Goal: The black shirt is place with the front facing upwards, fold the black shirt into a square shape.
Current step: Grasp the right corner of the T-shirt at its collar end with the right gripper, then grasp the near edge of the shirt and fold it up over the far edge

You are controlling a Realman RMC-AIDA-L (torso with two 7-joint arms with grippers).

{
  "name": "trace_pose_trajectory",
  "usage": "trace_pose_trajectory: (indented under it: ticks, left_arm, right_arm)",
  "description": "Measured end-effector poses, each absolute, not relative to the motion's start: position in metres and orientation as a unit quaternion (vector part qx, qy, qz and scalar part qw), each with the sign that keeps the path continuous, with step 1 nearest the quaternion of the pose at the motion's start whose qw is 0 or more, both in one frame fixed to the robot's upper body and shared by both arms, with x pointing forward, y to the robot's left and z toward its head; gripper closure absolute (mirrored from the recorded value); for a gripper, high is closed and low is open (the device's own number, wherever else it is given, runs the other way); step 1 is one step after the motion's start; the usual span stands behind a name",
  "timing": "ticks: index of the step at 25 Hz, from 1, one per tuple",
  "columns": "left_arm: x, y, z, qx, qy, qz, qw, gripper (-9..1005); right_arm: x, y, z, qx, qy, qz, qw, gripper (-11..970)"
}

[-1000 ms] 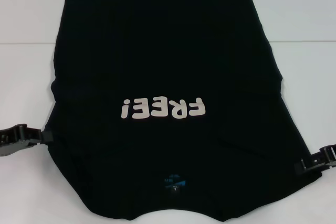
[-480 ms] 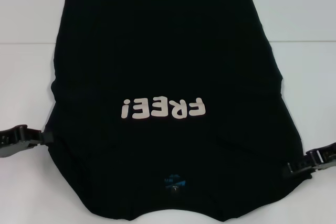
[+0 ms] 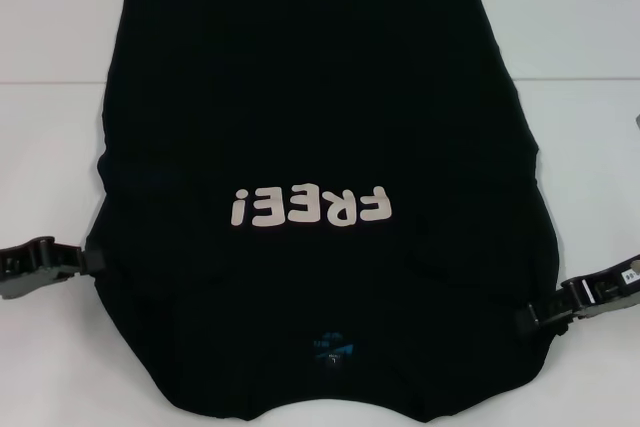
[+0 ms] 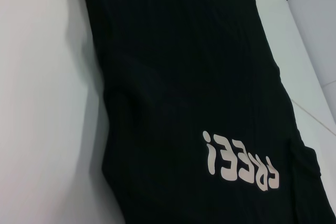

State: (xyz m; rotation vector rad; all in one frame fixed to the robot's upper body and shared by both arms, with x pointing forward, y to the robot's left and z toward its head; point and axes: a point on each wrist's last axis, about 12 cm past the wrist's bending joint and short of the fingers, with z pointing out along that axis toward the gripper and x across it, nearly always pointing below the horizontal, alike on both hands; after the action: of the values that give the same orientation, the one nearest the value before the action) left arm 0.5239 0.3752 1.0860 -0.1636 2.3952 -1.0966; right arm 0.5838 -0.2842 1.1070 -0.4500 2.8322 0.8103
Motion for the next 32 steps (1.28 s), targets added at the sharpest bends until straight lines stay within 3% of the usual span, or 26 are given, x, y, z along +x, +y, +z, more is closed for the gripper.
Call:
trace_pose_trajectory:
  ticks: [8,13,16,21,32]
  left_arm:
    - [0.524,0.374,1.086,-0.058,0.879,-0.403,0.247,997]
    - [0.523,0.374,1.086,-0.058,0.879,-0.404,0.245,997]
    - [0.523,0.374,1.086,-0.057,0.879,-0.405,0.245,997]
    - [0.52,0.372,1.086,-0.043,0.879,-0.411,0.237,997]
    - [0.492,0.38,1.085,-0.018,0.887,-0.423,0.183,996]
  right_arm:
    - [0.583,-0.292,1.109,-0.137,0.946,0.28,0.089,278]
    - [0.583,-0.292,1.108,-0.138,0.946,0.279,0.088,505]
    - [0.583,-0.291,1.108,-0.139,0.946,0.279,0.088,752]
    - [0.581,-0.293,1.107,-0.137,0.946,0.281,0.086,881]
    - [0.561,-0.304,1.106,-0.158,0.939,0.302,0.042,879]
